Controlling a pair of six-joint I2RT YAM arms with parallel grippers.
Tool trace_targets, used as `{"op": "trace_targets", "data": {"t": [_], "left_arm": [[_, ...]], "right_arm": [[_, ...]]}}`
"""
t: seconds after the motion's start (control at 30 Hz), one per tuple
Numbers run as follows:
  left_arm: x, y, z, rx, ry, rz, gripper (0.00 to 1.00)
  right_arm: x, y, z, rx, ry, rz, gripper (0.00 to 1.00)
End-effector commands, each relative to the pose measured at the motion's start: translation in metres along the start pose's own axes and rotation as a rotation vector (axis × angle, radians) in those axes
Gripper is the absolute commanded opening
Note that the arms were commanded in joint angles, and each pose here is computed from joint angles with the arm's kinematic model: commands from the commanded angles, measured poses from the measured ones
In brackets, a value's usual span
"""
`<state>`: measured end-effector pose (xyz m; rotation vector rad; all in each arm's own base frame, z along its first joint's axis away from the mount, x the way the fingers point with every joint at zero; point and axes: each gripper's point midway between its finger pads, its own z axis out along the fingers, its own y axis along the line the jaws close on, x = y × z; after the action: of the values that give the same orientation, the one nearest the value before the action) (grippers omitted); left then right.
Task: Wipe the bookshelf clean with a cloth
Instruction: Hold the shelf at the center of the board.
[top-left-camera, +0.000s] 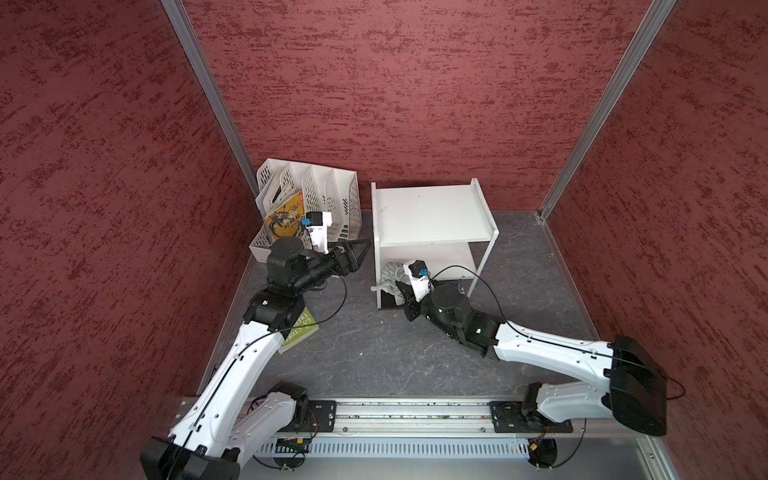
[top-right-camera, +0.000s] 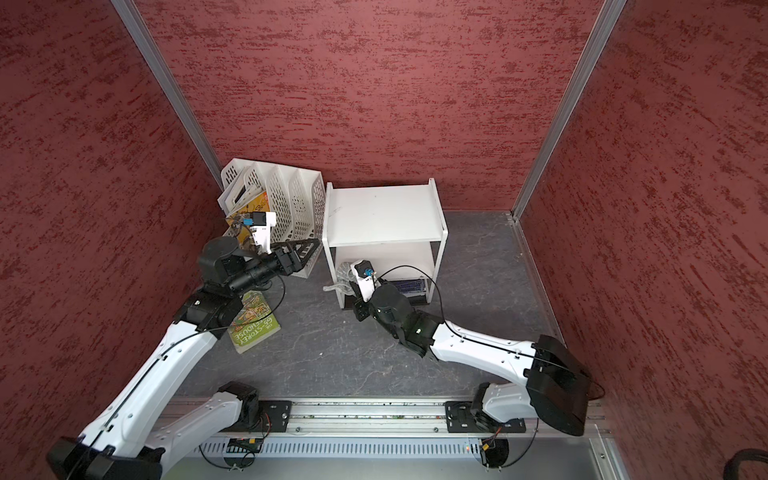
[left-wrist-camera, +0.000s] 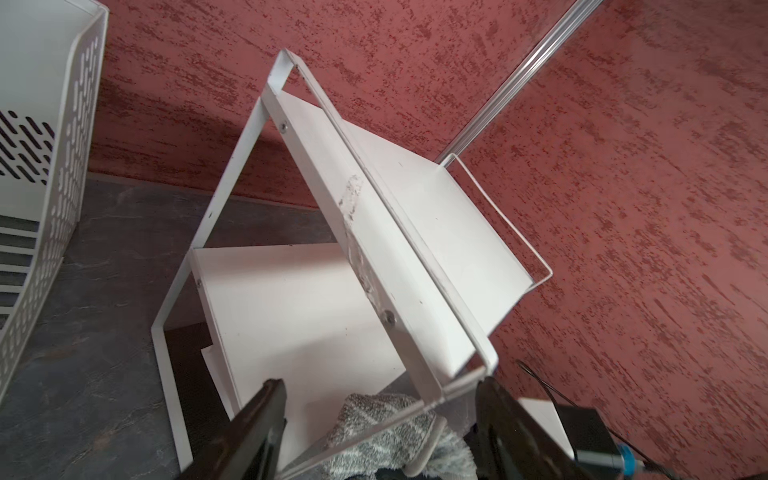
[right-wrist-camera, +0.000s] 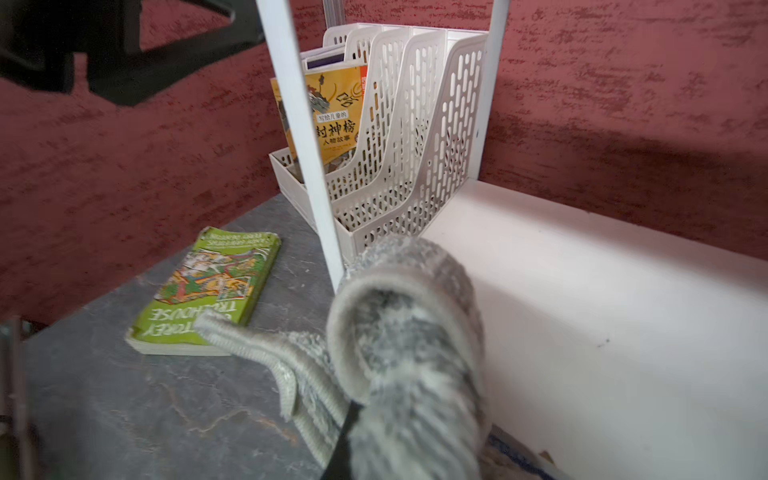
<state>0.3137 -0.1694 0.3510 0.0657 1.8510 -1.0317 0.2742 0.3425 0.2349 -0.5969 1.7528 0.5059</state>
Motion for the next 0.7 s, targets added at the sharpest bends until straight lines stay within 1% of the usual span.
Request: {"op": "trace_targets", "data": {"t": [0.0, 0.1, 0.2, 0.4, 0.47, 0.67], "left_arm": [[-0.002, 0.008, 0.018, -0.044, 0.043, 0.043, 0.74], [-0.004, -0.003, 0.034, -0.012, 0.065, 0.066, 0.74], [-0.008, -0.012, 0.041, -0.007, 0.061, 0.091, 0.74], [-0.013, -0.005, 0.056, -0.048, 0.07, 0.095, 0.68], [-0.015, -0.005, 0.052, -0.059, 0.054, 0.106, 0.69], [-0.032, -0.011, 0.027, -0.071, -0.005, 0.126, 0.74]], "right_arm": [[-0.019, -0.009, 0.013, 0.101, -0.048, -0.153, 0.0], [-0.012, -0.013, 0.028, 0.14, -0.013, -0.194, 0.0], [-0.009, -0.021, 0.036, 0.164, -0.009, -0.182, 0.0], [0.003, -0.03, 0.052, 0.204, 0.012, -0.208, 0.0], [0.007, -0.038, 0.054, 0.222, 0.016, -0.204, 0.0], [0.012, -0.059, 0.049, 0.218, 0.016, -0.126, 0.0]]}}
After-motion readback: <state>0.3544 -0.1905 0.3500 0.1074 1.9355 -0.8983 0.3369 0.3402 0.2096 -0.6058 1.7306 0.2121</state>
